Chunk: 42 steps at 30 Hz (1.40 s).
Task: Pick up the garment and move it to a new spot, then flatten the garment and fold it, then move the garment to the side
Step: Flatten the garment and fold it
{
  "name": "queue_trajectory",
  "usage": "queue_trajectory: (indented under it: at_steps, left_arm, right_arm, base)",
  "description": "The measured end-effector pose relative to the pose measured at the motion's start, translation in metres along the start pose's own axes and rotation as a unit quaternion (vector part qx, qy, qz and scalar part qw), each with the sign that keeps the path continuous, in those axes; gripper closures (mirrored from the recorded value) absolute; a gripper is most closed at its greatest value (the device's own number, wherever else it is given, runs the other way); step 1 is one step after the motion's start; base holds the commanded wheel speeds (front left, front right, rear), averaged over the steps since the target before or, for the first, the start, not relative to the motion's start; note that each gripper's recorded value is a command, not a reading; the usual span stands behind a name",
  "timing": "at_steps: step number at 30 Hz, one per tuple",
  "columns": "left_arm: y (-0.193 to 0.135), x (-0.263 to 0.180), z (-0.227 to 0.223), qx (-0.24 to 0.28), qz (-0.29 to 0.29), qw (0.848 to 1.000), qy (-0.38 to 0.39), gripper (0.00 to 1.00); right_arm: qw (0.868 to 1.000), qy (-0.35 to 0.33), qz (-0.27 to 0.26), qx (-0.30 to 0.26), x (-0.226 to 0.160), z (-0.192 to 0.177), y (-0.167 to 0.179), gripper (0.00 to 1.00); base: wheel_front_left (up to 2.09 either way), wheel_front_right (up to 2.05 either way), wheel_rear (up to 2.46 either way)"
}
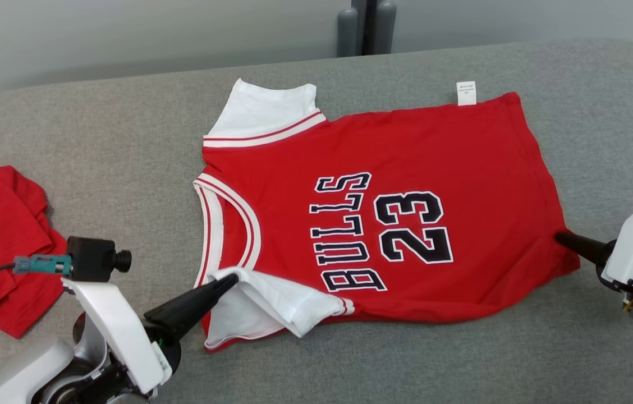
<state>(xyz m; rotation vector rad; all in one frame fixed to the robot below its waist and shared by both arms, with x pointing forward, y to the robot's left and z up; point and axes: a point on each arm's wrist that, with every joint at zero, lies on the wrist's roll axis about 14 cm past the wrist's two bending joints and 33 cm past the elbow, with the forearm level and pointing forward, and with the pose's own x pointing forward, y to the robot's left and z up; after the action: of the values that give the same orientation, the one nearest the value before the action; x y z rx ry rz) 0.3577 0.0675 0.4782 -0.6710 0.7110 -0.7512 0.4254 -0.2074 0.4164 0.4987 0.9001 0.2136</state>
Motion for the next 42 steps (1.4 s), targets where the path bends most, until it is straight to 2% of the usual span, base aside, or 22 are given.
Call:
queue_trajectory:
  at_steps: [13, 28, 37, 38, 39, 40, 42]
  left_arm:
    - [0.031, 0.022, 0.022, 0.019, 0.04, 0.998, -0.039, 1.0]
    - [0.058, 0.042, 0.047, 0.031, 0.084, 0.992, -0.091, 1.0]
    - [0.07, 0.053, 0.049, 0.038, 0.099, 0.991, -0.083, 1.0]
    - [0.071, 0.053, 0.05, 0.04, 0.101, 0.991, -0.083, 0.89]
    - [0.073, 0.054, 0.05, 0.04, 0.104, 0.99, -0.083, 0.35]
    - [0.076, 0.054, 0.048, 0.038, 0.11, 0.99, -0.08, 0.0]
    - [0.081, 0.055, 0.048, 0.032, 0.121, 0.989, -0.083, 0.0]
  right_arm:
    - [0.999, -0.032, -0.026, 0.023, 0.02, 0.011, -0.016, 1.0]
    - [0.998, -0.052, -0.029, 0.015, 0.035, 0.018, -0.016, 1.0]
    - [0.998, -0.064, -0.025, 0.011, 0.042, 0.026, -0.015, 1.0]
    - [0.998, -0.064, -0.024, 0.016, 0.043, 0.026, -0.015, 0.83]
    - [0.997, -0.065, -0.022, 0.031, 0.044, 0.026, -0.016, 0.35]
    - [0.997, -0.067, -0.02, 0.041, 0.045, 0.025, -0.016, 0.0]
    - [0.996, -0.069, -0.017, 0.06, 0.048, 0.026, -0.016, 0.0]
  base:
    - [0.0, 0.0, 0.0]
    - [0.0, 0.0, 0.0]
    - [0.0, 0.0, 0.0]
    - [0.0, 0.0, 0.0]
    - [0.0, 0.0, 0.0]
    - [0.0, 0.0, 0.0]
    - [0.0, 0.0, 0.0]
